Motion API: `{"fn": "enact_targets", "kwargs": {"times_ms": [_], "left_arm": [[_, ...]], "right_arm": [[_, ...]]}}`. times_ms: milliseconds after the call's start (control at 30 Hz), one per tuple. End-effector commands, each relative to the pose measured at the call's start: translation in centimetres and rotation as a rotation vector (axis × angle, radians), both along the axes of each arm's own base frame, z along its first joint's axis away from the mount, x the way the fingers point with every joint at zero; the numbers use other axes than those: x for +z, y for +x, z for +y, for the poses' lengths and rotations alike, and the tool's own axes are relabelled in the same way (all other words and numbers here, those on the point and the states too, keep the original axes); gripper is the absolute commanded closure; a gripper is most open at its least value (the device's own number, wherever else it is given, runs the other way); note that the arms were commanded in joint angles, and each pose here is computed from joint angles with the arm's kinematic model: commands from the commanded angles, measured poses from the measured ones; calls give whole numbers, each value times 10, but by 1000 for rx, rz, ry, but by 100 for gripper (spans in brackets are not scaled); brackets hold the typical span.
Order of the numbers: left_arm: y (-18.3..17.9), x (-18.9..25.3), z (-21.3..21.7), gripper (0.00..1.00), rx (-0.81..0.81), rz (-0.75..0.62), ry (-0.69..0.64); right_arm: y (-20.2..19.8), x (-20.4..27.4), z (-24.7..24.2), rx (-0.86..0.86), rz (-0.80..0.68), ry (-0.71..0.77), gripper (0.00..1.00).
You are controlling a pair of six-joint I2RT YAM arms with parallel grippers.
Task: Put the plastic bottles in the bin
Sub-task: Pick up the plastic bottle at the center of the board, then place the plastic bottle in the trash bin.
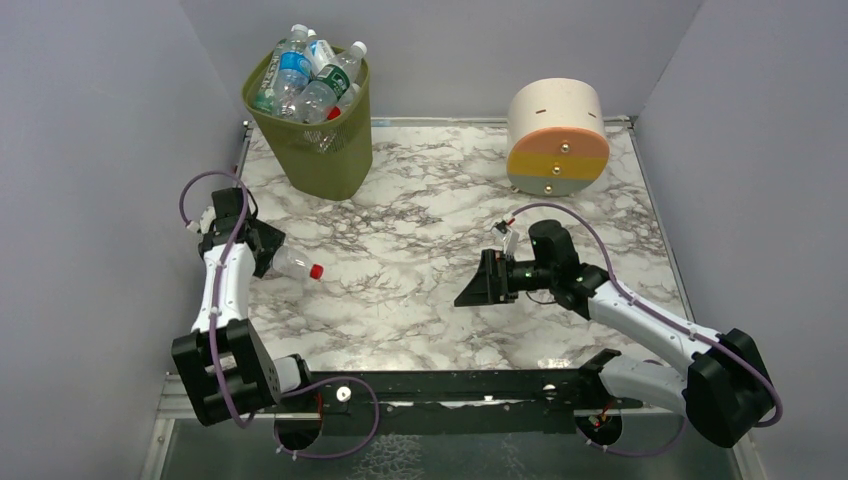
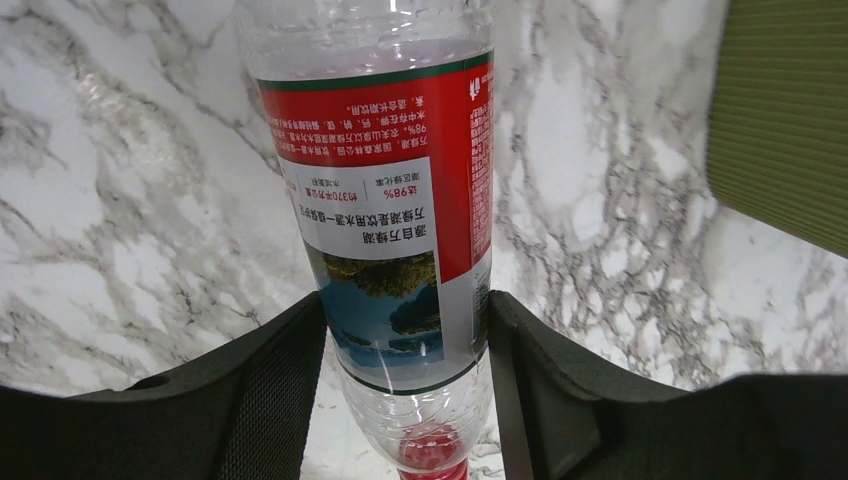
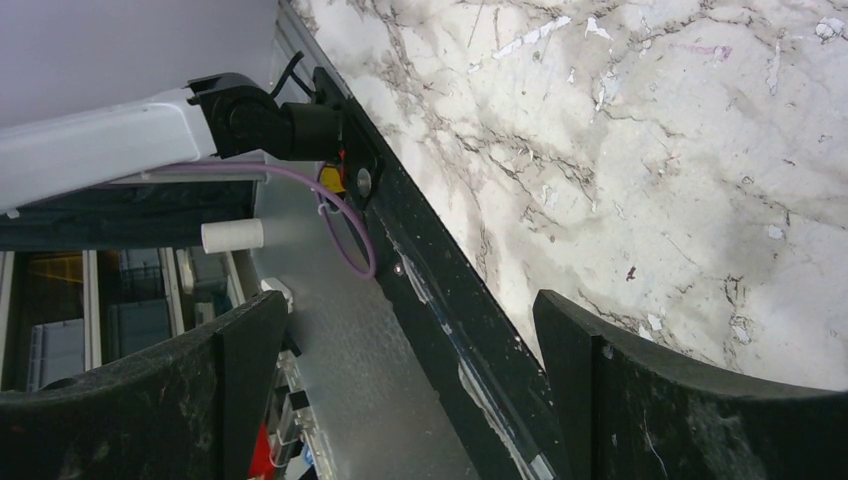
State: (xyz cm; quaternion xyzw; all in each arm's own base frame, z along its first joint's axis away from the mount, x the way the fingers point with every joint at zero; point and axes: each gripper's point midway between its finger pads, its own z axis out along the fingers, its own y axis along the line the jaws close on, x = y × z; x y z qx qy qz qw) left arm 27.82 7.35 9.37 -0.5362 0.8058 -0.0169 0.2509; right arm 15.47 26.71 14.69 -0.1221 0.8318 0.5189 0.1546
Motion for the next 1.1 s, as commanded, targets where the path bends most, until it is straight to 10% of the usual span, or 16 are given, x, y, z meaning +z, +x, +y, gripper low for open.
{"fn": "enact_targets", "kwargs": {"times_ms": [0,1067], "left_arm": [[23,42,-5,47,-160,-188,50],[140,327,-31,47,-610,-820,207]], "right_arm": [[-3,-2,0,6,4,6,3],[-5,4,-4,-6,-17,-2,3]]}}
